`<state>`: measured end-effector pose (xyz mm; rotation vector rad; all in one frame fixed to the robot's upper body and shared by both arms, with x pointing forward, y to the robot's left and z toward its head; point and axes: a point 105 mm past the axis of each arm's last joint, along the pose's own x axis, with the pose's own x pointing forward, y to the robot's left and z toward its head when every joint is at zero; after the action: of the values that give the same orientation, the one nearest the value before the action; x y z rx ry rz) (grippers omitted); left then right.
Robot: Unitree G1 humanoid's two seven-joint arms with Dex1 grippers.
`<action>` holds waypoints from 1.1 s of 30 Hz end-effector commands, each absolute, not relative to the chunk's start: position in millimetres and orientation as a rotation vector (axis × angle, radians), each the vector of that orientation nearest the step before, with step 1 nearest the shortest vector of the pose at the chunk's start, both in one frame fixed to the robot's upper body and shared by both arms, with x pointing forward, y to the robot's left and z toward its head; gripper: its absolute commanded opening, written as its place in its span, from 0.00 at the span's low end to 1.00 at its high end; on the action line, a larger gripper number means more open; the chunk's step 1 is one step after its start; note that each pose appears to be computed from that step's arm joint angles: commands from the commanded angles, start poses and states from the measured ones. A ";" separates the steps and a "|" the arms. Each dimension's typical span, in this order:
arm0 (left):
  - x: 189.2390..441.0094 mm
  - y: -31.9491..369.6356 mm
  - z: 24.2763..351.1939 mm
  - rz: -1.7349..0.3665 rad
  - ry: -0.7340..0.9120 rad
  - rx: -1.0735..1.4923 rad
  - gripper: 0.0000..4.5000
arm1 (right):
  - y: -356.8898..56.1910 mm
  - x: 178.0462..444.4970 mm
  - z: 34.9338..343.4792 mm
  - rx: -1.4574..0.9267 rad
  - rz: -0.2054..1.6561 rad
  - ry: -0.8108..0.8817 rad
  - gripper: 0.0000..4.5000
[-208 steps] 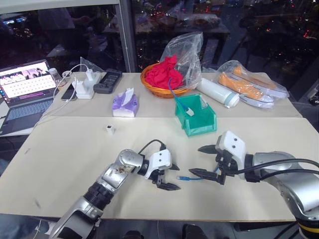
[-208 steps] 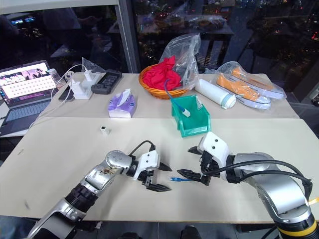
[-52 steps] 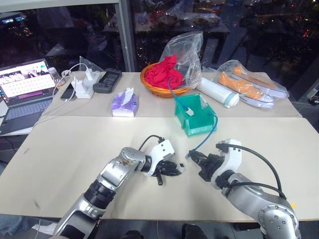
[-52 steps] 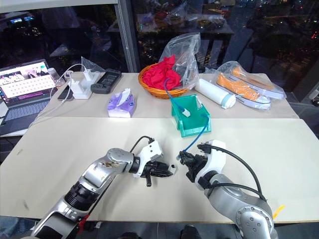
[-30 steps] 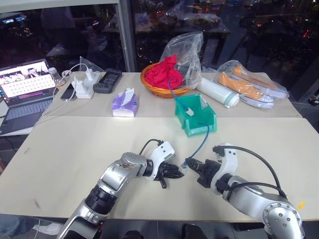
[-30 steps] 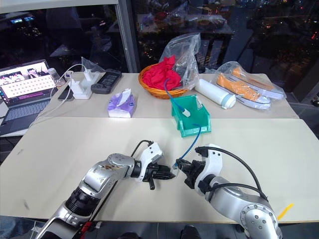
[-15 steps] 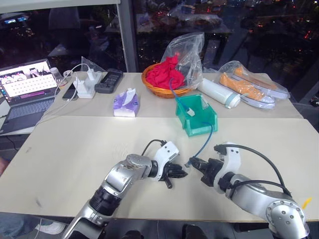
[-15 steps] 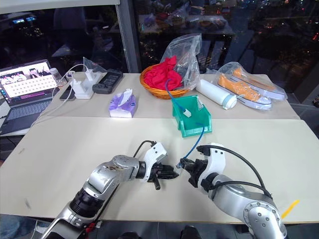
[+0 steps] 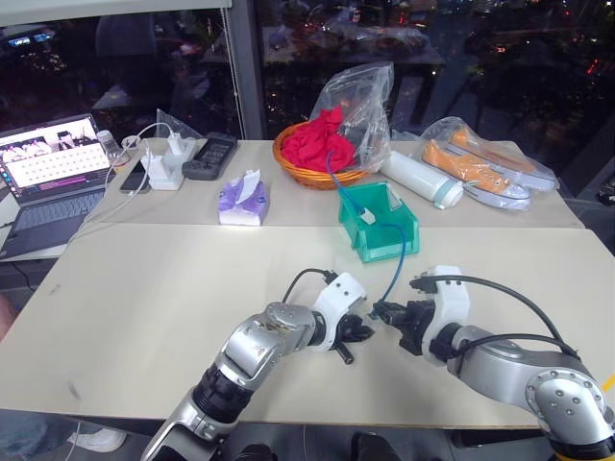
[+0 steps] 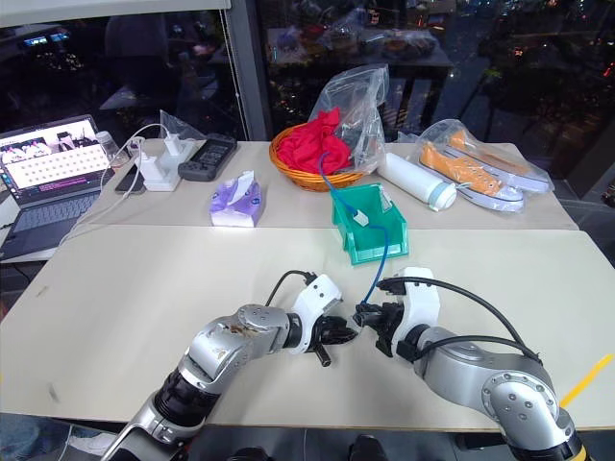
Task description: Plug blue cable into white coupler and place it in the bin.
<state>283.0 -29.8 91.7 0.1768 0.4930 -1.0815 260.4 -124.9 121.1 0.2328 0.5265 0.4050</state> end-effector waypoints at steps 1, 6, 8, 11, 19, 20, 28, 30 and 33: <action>289.8 -26.9 108.2 -1.033 0.439 0.157 0.13 | -116.3 234.9 88.1 0.207 0.466 0.683 0.00; 289.2 -25.6 108.5 -1.031 0.445 0.154 0.13 | -130.7 224.0 57.1 0.170 0.438 0.773 0.00; 288.5 -24.5 108.3 -1.034 0.450 0.155 0.13 | -129.4 223.1 55.1 0.167 0.456 0.775 0.00; 287.4 -24.0 107.7 -1.043 0.456 0.154 0.13 | -126.9 222.7 54.2 0.165 0.483 0.775 0.00; 287.6 -27.6 108.6 -1.056 0.451 0.153 0.13 | -127.1 222.5 46.2 0.167 0.517 0.807 0.00; 287.7 -28.7 108.9 -1.056 0.447 0.155 0.13 | -127.1 223.3 42.7 0.188 0.514 0.820 0.00; 288.8 -29.7 109.5 -1.042 0.425 0.175 0.13 | -129.7 218.2 35.2 0.256 0.525 0.882 0.00; 288.9 -29.5 109.4 -1.041 0.425 0.174 0.13 | -130.9 221.7 38.9 0.252 0.526 0.866 0.00; 288.4 -27.7 108.5 -1.047 0.429 0.171 0.13 | -129.8 244.9 63.5 0.299 0.508 0.722 0.00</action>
<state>277.1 -28.6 82.6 0.1642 0.5612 -1.0757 261.1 -133.4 99.6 0.2956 0.5355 0.5014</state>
